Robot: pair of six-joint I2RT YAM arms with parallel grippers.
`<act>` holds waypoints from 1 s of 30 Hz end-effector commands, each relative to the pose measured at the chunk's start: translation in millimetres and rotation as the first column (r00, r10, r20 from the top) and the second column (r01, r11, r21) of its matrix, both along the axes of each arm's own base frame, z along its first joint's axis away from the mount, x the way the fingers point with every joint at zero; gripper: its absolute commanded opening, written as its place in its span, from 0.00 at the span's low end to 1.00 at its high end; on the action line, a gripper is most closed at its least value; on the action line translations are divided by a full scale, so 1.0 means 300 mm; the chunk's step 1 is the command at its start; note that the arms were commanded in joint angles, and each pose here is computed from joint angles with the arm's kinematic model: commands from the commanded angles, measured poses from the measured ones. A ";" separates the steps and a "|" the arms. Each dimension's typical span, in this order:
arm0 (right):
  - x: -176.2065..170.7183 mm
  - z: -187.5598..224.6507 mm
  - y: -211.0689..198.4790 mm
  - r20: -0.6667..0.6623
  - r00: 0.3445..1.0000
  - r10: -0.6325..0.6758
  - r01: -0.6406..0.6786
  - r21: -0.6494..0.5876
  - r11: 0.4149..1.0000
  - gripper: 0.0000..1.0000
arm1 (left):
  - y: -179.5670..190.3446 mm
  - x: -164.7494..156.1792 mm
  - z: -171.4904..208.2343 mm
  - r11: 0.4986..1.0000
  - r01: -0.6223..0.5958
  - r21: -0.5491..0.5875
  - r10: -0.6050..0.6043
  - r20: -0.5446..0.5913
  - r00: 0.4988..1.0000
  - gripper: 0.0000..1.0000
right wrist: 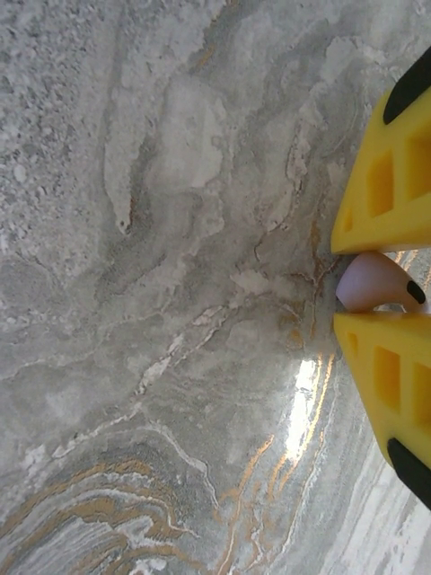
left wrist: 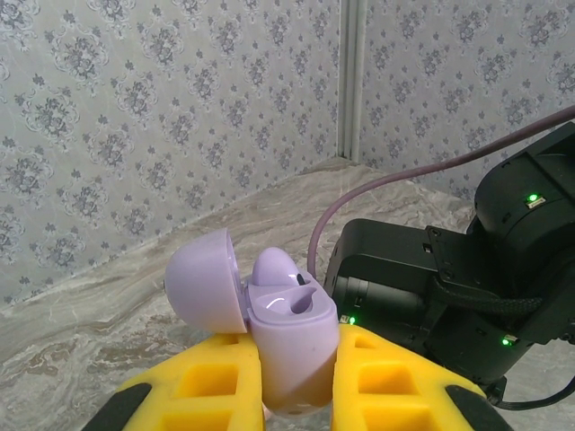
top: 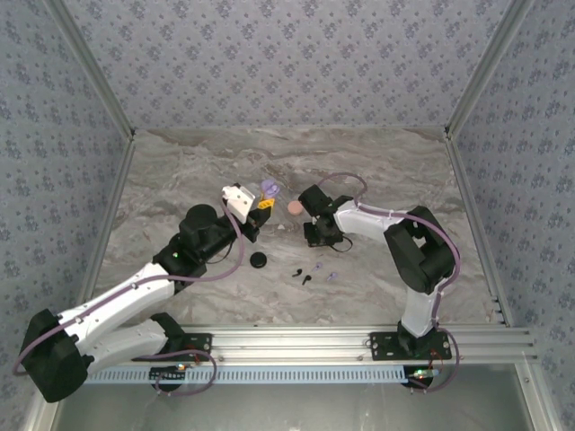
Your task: Insert the wireless bluetooth earbuds into the charging case
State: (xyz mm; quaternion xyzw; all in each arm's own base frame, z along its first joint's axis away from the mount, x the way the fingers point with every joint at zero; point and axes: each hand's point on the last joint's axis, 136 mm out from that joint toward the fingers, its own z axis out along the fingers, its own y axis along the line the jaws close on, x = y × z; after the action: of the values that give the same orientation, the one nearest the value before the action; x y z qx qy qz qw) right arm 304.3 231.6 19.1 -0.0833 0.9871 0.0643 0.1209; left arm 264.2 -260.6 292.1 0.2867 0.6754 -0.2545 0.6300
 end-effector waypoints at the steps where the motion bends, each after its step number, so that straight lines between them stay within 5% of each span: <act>1: -0.013 0.002 0.035 0.008 0.999 0.051 -0.051 0.018 0.999 0.22 | 0.007 -0.012 0.043 1.000 0.002 -0.020 -0.002 0.040 0.999 0.00; 10: 0.052 0.399 0.002 0.339 0.940 0.047 -0.109 0.167 0.980 0.22 | -0.044 -0.030 0.056 0.996 0.086 -0.040 -0.085 0.033 0.996 0.00; 20: -0.047 1.048 -0.041 0.777 0.628 0.041 -0.403 0.279 0.872 0.23 | -0.198 -0.077 0.096 0.937 0.334 -0.097 -0.333 0.033 0.942 0.00; 24: -0.101 1.145 -0.025 0.835 0.547 0.061 -0.493 0.262 0.830 0.23 | -0.239 -0.091 0.112 0.907 0.404 -0.121 -0.401 0.043 0.915 0.00; 30: -0.124 1.146 0.026 0.850 0.519 0.090 -0.545 0.248 0.801 0.23 | -0.273 -0.111 0.119 0.872 0.469 -0.139 -0.468 0.041 0.883 0.00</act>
State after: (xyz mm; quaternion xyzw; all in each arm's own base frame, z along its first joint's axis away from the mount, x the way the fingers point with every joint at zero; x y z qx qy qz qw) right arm 271.3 229.3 351.4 -0.2302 0.7597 0.2770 0.5414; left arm 241.8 -333.9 296.4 0.3834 0.6096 -0.4104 0.5594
